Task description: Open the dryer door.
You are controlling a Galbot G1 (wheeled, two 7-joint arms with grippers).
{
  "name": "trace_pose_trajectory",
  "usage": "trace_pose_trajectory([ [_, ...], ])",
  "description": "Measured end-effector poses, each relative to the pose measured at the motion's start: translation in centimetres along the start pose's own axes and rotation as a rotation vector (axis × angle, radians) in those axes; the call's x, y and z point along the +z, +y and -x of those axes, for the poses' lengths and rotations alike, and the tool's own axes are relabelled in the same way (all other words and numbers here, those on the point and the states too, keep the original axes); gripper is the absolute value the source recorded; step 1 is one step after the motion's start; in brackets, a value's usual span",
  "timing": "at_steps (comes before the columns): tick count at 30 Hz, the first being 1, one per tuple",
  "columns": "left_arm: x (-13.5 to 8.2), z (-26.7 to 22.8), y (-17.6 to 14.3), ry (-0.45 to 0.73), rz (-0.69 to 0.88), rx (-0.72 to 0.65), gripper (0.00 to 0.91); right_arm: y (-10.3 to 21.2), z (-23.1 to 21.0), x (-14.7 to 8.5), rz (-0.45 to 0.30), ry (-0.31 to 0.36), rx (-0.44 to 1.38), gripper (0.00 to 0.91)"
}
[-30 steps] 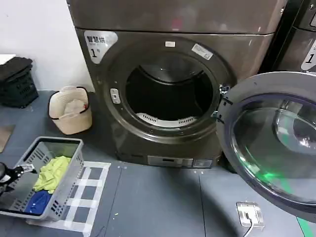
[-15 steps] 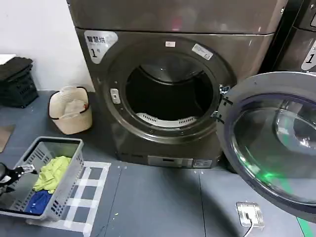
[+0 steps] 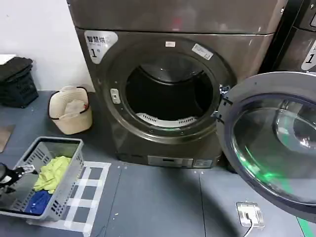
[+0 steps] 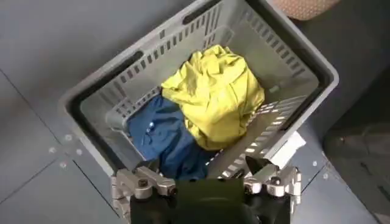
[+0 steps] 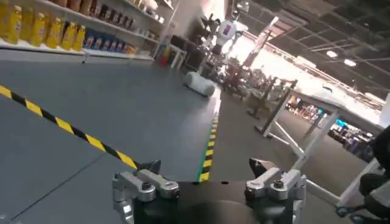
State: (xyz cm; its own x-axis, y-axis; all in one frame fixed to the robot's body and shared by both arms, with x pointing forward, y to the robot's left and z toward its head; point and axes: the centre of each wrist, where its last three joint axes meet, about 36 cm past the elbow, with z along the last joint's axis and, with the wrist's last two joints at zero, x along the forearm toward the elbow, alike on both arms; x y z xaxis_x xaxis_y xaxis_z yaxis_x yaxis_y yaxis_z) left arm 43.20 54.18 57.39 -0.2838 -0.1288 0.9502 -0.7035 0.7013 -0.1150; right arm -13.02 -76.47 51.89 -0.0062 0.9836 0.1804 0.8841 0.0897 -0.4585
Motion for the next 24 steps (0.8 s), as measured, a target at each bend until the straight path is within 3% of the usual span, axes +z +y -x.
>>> trace_pose_trajectory([
  [24,0.18,0.71,-0.12,0.015,0.000,-0.003,0.907,-0.22,-0.14,0.17,0.000,0.004,-0.009,0.907],
])
